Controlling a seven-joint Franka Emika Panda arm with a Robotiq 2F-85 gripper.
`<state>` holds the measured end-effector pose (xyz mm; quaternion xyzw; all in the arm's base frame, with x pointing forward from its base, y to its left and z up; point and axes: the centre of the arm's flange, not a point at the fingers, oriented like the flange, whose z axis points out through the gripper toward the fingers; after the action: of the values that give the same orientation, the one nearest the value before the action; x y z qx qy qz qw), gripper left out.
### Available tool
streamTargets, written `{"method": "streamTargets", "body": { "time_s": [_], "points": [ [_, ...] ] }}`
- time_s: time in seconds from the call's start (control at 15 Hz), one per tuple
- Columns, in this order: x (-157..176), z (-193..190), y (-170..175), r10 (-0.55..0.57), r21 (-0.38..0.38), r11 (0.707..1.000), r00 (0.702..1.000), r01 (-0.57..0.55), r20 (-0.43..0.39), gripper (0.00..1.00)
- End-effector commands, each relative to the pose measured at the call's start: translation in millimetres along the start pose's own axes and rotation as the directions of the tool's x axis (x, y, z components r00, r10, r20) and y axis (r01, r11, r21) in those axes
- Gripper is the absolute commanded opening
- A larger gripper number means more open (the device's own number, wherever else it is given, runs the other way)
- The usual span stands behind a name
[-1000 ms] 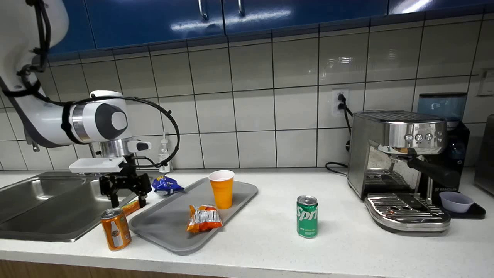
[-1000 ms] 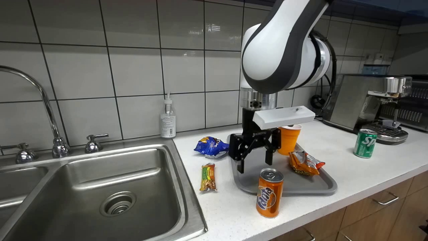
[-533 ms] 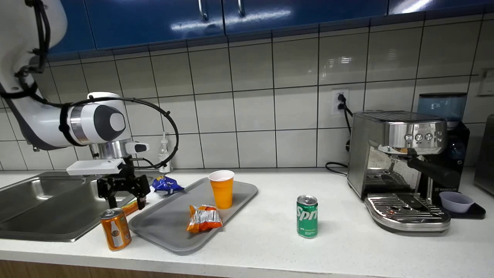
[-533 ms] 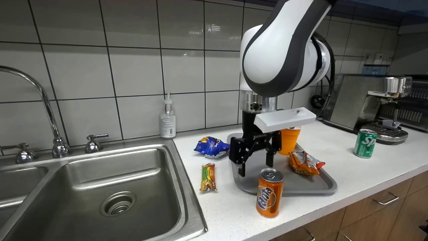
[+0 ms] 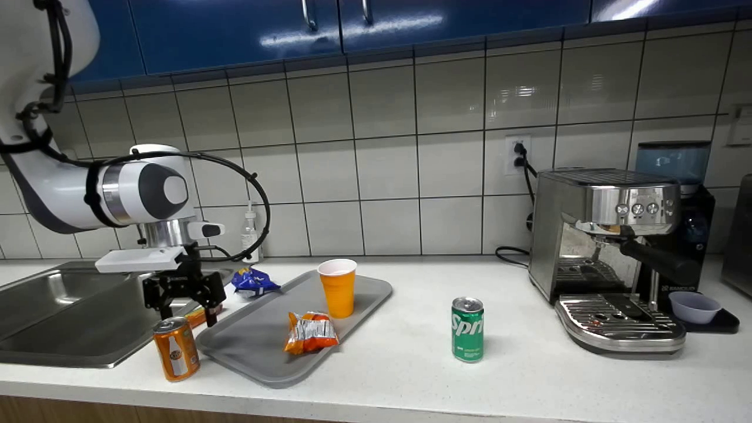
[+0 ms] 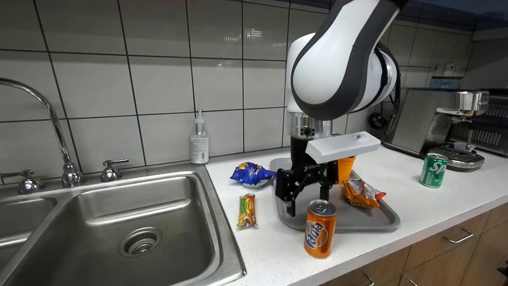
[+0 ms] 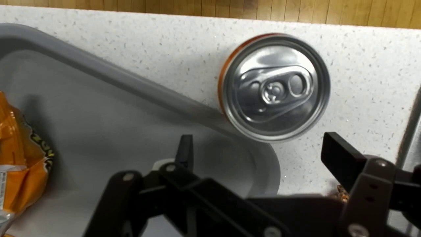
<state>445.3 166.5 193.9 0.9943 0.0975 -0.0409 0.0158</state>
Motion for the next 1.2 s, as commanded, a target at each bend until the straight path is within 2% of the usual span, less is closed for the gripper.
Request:
{"method": "streamTargets", "body": {
  "time_s": [0.0,1.13],
  "points": [
    [-17.5,-10.0,-5.8,-0.002,-0.013,1.000,1.000,0.002,-0.002,1.00],
    [-51.4,-19.5,-10.4,-0.019,-0.021,1.000,1.000,0.019,-0.006,1.00]
  ]
}}
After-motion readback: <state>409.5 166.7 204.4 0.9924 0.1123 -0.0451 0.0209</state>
